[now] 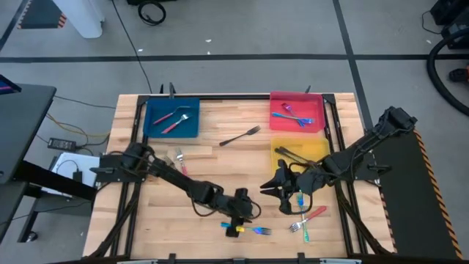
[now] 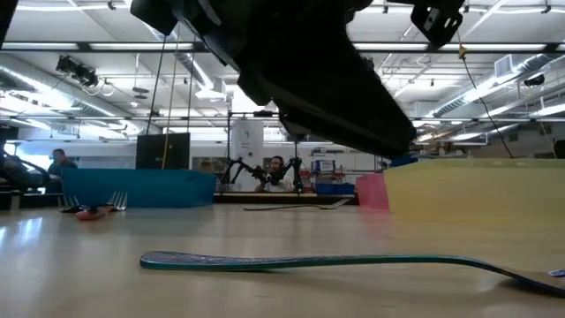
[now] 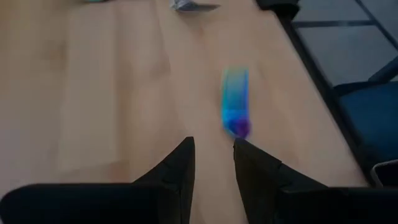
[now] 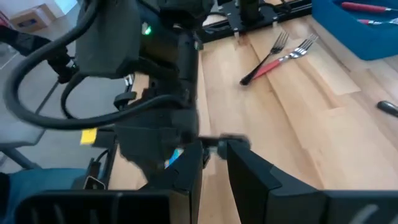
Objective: Sort silverware by color (type)
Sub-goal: Put the blue fork into the red bin
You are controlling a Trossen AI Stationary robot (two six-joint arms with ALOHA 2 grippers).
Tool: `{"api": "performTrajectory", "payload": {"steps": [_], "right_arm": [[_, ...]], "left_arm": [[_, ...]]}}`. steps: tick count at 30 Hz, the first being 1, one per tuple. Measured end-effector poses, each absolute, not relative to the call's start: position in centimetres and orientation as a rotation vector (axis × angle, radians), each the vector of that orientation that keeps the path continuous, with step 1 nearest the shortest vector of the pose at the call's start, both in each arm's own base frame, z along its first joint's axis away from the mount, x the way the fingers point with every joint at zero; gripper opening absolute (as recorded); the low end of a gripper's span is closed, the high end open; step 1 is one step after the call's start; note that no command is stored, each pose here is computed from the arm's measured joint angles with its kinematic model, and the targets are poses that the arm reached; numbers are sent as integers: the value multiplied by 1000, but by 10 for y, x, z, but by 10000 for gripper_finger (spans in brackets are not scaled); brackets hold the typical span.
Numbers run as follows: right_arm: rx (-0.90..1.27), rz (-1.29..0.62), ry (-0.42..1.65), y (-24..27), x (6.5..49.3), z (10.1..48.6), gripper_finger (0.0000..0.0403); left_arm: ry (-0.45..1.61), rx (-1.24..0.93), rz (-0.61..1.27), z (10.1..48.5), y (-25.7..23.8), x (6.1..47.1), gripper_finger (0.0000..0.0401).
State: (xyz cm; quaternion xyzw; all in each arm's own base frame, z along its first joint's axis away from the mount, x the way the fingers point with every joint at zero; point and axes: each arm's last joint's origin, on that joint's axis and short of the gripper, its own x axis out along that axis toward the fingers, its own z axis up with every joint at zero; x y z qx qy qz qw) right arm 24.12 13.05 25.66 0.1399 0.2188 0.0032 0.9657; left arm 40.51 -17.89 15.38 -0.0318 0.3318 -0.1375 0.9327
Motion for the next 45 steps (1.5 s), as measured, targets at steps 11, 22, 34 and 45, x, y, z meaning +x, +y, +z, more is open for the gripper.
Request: {"api": "performTrajectory", "payload": {"steps": [11,22,34,45], "right_arm": [[333,13,438,152,243,245,82],[381,62,420,168,244,240,82],[383,64,402,174,240,241,82],[332,78,390,172,240,243,82]], "left_arm": [[701,-116,-285,140,-200,404,109],[752,-114,-267,111,-207,403,109],[803,-25,-115,98,-203,400,68],[770,100,-155,97,-202,401,10]]}}
